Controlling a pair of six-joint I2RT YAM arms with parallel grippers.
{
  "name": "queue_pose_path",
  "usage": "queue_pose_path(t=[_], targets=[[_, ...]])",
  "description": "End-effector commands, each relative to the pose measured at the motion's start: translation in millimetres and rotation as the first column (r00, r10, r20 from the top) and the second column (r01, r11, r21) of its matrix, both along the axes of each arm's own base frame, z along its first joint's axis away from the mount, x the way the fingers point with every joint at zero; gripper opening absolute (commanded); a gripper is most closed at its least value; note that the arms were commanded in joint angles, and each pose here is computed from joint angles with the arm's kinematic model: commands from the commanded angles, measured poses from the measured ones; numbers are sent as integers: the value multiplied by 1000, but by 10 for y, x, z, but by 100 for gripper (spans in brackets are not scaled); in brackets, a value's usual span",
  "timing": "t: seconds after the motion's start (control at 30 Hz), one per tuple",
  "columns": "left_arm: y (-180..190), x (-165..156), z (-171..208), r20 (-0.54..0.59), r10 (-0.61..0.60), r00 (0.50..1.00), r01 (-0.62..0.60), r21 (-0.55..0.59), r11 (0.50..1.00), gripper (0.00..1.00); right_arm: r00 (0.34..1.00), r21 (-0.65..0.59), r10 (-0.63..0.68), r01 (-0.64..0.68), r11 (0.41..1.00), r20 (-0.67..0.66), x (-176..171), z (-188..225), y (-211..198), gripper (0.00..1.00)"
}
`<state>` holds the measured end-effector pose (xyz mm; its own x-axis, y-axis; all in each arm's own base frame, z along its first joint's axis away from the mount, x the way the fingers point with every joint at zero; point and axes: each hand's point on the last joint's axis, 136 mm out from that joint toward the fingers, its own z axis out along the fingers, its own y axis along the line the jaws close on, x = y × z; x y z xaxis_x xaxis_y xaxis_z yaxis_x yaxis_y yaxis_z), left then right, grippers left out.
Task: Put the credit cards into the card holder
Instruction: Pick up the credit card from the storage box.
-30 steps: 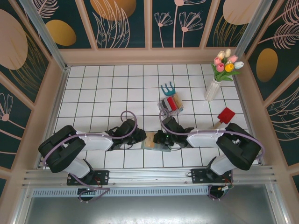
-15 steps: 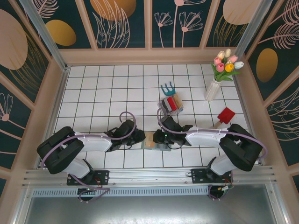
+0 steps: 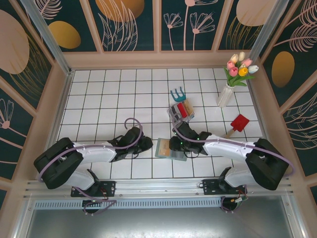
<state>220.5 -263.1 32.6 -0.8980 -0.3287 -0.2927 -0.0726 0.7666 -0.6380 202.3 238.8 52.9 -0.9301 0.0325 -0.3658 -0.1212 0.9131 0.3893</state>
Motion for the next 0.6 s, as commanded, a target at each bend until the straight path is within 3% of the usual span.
queue_pose_path(t=[0.0, 0.17, 0.27, 0.47, 0.57], targets=[[-49, 122, 211, 68, 2, 998, -3, 10, 1000, 25, 989, -26, -13, 17, 1000, 147, 342, 443, -118, 36], [-247, 345, 454, 145, -15, 989, 14, 6, 1000, 30, 970, -153, -67, 105, 983, 234, 894, 664, -673, 39], [-372, 478, 532, 171, -20, 985, 19, 6, 1000, 41, 964, -217, -48, 108, 970, 263, 1187, 754, -845, 43], [-504, 798, 662, 203, 10, 979, -7, -15, 1000, 63, 969, -316, 60, 19, 949, 239, 1562, 722, -818, 44], [-466, 920, 690, 208, 47, 977, -39, -40, 998, 68, 973, -343, 90, -13, 939, 211, 1691, 666, -731, 44]])
